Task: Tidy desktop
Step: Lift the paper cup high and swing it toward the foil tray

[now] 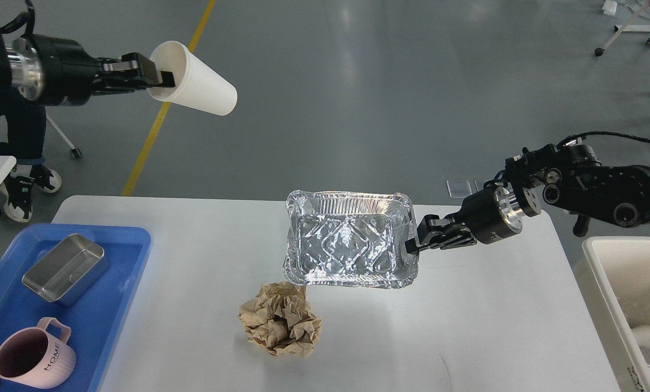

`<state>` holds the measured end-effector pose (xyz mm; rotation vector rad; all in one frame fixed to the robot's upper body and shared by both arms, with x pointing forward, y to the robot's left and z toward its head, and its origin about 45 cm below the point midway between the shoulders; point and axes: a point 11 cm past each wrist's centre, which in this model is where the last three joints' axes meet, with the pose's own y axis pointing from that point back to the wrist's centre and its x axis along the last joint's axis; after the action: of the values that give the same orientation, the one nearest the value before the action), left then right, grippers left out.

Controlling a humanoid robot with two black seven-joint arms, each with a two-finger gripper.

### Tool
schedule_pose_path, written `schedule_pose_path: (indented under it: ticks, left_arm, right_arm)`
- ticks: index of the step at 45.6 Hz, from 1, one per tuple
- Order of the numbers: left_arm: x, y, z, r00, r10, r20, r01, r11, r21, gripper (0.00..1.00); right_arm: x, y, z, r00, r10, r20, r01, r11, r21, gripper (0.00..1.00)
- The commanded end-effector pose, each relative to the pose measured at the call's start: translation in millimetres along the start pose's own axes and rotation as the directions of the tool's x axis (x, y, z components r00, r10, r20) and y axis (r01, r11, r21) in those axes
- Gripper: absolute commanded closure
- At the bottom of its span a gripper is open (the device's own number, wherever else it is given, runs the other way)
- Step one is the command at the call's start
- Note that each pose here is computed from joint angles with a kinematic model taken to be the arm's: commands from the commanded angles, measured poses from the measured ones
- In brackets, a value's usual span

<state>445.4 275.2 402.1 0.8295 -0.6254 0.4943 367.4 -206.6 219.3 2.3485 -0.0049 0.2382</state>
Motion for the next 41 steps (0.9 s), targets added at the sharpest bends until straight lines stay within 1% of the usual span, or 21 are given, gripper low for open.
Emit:
schedule_pose_path:
  ticks: [1, 7, 14, 21, 29, 41]
  left_arm:
    - [2, -45, 30, 0.999, -0.028, -0.016, 0.027, 0.998, -0.059, 1.00]
    - [-8, -86, 58, 0.997, -0.068, -0.026, 0.065, 0.993, -0.102, 1.00]
    - [-30, -121, 83, 0.991, -0.128, -0.025, 0.123, 0.983, -0.139, 1.00]
    - [-49, -138, 107, 0.982, -0.188, -0.003, 0.184, 0.965, -0.185, 1.00]
    - [-72, -151, 122, 0.963, -0.268, 0.037, 0.270, 0.943, -0.197, 1.00]
    - [-113, -168, 140, 0.912, -0.398, 0.095, 0.409, 0.889, -0.203, 1.00]
  right_arm:
    - [2, -6, -1, 1.000, -0.004, -0.005, 0.004, 1.000, -0.001, 1.00]
    - [4, -24, -11, 0.999, -0.028, -0.028, 0.028, 1.000, 0.005, 1.00]
    - [4, -27, -12, 0.999, -0.034, -0.030, 0.034, 0.999, 0.005, 1.00]
    - [0, -28, -5, 0.998, -0.058, 0.002, 0.058, 0.998, -0.001, 1.00]
    - [-2, -35, -2, 0.995, -0.084, 0.044, 0.084, 0.996, 0.008, 1.00]
    - [5, -45, -6, 0.996, -0.078, 0.035, 0.078, 0.997, 0.004, 1.00]
